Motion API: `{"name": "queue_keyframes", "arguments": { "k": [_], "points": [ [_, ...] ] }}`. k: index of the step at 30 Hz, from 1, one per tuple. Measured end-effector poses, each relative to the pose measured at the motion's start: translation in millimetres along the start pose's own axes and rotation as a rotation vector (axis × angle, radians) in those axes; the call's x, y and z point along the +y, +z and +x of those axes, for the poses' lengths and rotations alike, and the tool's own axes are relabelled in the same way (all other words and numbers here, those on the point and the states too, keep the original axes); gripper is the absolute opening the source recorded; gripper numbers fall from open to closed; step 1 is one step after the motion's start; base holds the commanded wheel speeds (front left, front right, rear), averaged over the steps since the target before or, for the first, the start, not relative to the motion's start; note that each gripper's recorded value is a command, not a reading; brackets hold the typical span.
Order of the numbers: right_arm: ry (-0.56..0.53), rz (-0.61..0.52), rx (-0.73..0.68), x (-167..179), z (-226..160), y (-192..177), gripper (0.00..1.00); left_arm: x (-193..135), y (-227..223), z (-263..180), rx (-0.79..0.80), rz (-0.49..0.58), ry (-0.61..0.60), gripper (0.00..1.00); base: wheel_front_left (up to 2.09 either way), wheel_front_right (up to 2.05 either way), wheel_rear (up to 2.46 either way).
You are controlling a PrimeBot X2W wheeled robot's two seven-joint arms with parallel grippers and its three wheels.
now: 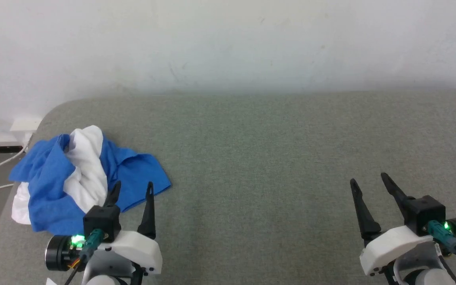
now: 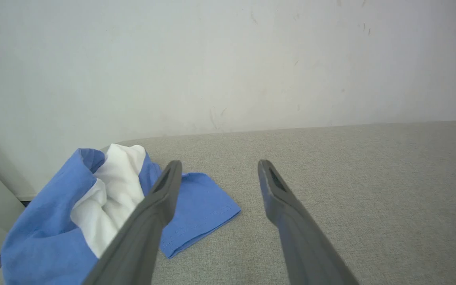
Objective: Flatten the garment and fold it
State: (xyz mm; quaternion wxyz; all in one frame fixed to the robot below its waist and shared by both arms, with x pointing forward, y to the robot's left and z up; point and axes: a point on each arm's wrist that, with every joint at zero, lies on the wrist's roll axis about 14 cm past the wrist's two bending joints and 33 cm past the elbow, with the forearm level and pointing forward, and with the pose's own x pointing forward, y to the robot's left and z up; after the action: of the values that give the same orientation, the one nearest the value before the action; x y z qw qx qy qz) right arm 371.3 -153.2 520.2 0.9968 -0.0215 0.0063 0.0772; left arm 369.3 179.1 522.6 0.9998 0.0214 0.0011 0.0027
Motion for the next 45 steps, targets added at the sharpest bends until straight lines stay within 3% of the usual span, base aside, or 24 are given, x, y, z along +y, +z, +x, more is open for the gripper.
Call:
{"name": "queue_keyframes", "arguments": {
  "k": [45],
  "points": [
    [0.271,0.004,-0.045,90,44,7,1.00,84,-10,-51,-0.021,-0.040,0.299,1.00,0.00,0.00,0.00]
  ]
}}
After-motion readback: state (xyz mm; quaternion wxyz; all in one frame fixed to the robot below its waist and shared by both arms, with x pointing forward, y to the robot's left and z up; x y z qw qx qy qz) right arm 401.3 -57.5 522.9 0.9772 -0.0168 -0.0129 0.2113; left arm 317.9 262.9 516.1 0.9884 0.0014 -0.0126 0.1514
